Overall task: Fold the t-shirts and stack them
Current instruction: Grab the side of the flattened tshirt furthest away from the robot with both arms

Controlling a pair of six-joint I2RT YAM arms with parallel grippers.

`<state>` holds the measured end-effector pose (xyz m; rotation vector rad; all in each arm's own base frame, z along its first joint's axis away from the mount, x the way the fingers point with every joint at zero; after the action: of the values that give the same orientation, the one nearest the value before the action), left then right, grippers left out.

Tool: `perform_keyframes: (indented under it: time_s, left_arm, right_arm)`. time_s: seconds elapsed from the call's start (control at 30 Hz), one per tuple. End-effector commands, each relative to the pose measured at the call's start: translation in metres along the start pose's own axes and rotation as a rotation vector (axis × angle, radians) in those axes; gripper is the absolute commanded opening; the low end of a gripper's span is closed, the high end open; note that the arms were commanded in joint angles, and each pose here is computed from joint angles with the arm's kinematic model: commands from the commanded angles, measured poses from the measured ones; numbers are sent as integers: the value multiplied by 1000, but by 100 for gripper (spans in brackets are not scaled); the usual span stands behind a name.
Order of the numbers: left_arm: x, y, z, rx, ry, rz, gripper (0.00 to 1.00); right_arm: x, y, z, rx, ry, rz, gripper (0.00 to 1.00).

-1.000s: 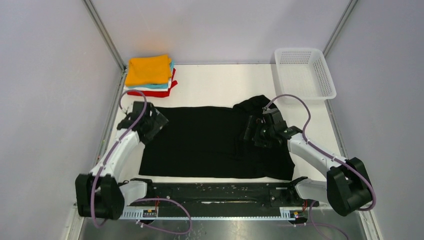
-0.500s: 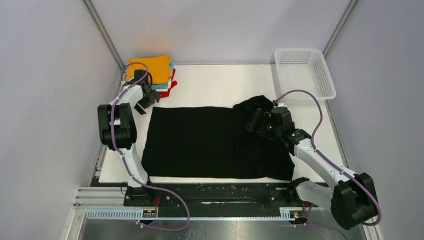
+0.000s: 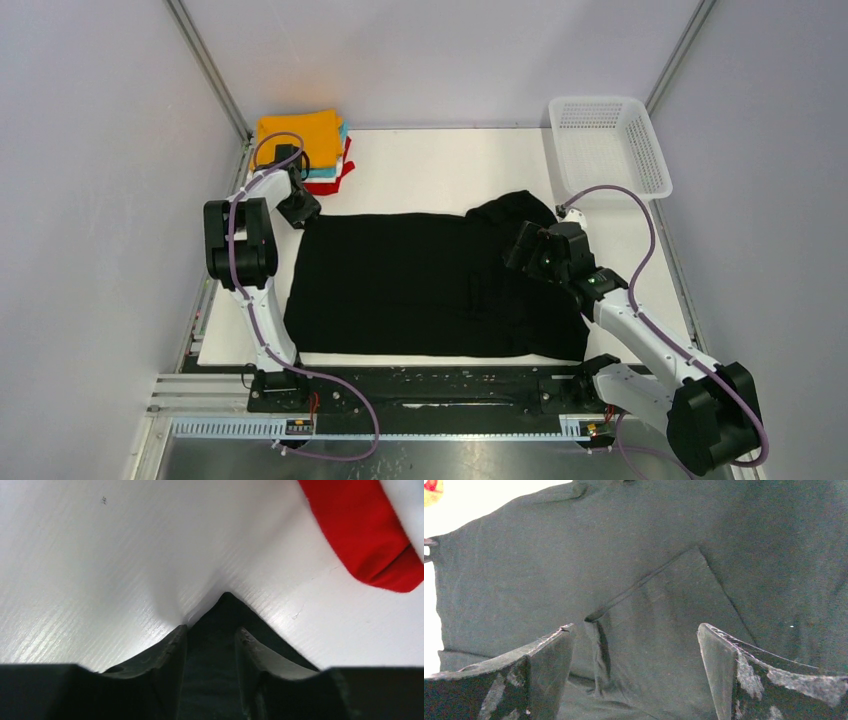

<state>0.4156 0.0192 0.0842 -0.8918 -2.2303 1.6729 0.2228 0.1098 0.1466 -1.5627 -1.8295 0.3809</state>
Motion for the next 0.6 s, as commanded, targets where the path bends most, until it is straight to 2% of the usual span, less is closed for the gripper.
perform_keyframes:
  time_s: [0.0, 0.1, 0.17, 0.2, 0.23, 0.43, 0.57]
  left_arm:
    - [5, -4, 12, 6, 31, -42, 37]
    - [2, -7, 10, -2, 41, -41, 25]
    - [2, -8, 11, 0, 44, -41, 13]
    - [1, -9, 11, 1, 47, -35, 3]
    - [1, -9, 12, 2, 50, -32, 0]
    - [1, -18, 11, -16, 58, -9, 0]
    - [2, -23, 10, -26, 62, 1, 0]
  right_arm:
    - [-9, 5, -14, -66, 26, 115, 99]
    - [-5, 13, -30, -70, 40, 132, 99]
    - [3, 20, -46, -62, 16, 120, 100]
    - [5, 26, -55, -59, 16, 134, 100]
    - [6, 31, -64, -50, 18, 149, 100]
    - [10, 89, -92, 86, 114, 219, 99]
    - [11, 127, -96, 116, 203, 241, 97]
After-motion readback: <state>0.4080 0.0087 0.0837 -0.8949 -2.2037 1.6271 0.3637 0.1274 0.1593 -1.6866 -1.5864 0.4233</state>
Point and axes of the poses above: each gripper's point midway between its finger pads, its own y axis out along the fingers, its own x axis along the line the jaws close on, z = x × y, the point moved 7 cm from there along -y, back along the fingers, and after that the axes turned 11 degrees about -y, right-handed, at the moved point
